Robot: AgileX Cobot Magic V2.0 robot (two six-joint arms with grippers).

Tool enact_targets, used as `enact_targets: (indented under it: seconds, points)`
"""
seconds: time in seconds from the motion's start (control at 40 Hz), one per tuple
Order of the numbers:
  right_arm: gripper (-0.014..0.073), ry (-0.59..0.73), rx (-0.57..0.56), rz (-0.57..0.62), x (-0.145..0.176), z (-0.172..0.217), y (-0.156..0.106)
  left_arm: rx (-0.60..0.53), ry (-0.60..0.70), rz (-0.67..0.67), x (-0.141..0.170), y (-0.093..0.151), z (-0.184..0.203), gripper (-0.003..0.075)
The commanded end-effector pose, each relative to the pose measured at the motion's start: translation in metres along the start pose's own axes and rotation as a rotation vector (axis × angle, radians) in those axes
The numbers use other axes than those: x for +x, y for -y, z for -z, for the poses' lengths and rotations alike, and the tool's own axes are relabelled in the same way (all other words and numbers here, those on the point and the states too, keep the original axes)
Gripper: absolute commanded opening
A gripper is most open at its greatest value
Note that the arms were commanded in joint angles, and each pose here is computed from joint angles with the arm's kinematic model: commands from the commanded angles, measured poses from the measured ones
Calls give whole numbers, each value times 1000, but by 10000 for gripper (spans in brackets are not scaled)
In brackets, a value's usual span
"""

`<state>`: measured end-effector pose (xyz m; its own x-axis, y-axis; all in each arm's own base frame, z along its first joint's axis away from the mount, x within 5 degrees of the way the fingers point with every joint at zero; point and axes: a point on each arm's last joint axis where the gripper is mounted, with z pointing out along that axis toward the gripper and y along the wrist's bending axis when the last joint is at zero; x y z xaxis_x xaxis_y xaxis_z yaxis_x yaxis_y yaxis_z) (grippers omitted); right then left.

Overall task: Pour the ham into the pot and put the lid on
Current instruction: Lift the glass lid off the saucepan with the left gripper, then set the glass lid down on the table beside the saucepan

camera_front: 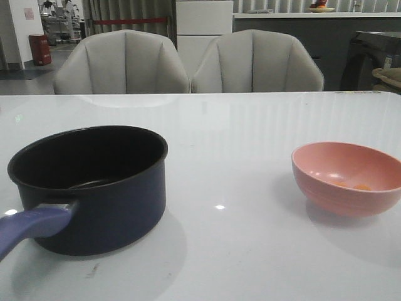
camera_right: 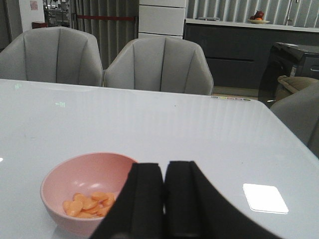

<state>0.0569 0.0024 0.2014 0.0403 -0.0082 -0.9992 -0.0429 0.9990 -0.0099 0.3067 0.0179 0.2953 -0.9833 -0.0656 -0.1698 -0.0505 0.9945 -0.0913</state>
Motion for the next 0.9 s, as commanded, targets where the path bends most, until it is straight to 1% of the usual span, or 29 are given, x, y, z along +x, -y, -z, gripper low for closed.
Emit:
enact_targets:
  seconds: [0.0, 0.1, 0.175, 0.425, 0.55, 0.6, 0.674, 0.824, 0.874]
  points:
    - [149, 88, 0, 12, -6, 2, 0, 8, 115, 45, 4, -14, 15, 248]
    - [149, 88, 0, 12, -6, 2, 0, 21, 170, 85, 2, -24, 5, 248]
    - [149, 88, 1, 12, -6, 2, 0, 21, 181, 94, 0, -27, -6, 248]
    - [149, 88, 1, 12, -6, 2, 0, 26, 57, 114, -13, -34, -55, 253]
    - [149, 88, 1, 12, -6, 2, 0, 27, 19, 121, -17, -37, -74, 256]
    - [149, 88, 1, 12, -6, 2, 0, 27, 9, 123, -18, -38, -80, 269]
    - [149, 88, 1, 12, -6, 2, 0, 29, -11, 126, -20, -39, -89, 321]
    - [149, 88, 1, 12, -6, 2, 0, 34, -52, 131, -20, -40, -102, 505]
    - [149, 88, 1, 12, -6, 2, 0, 34, -60, 132, -20, -40, -105, 539]
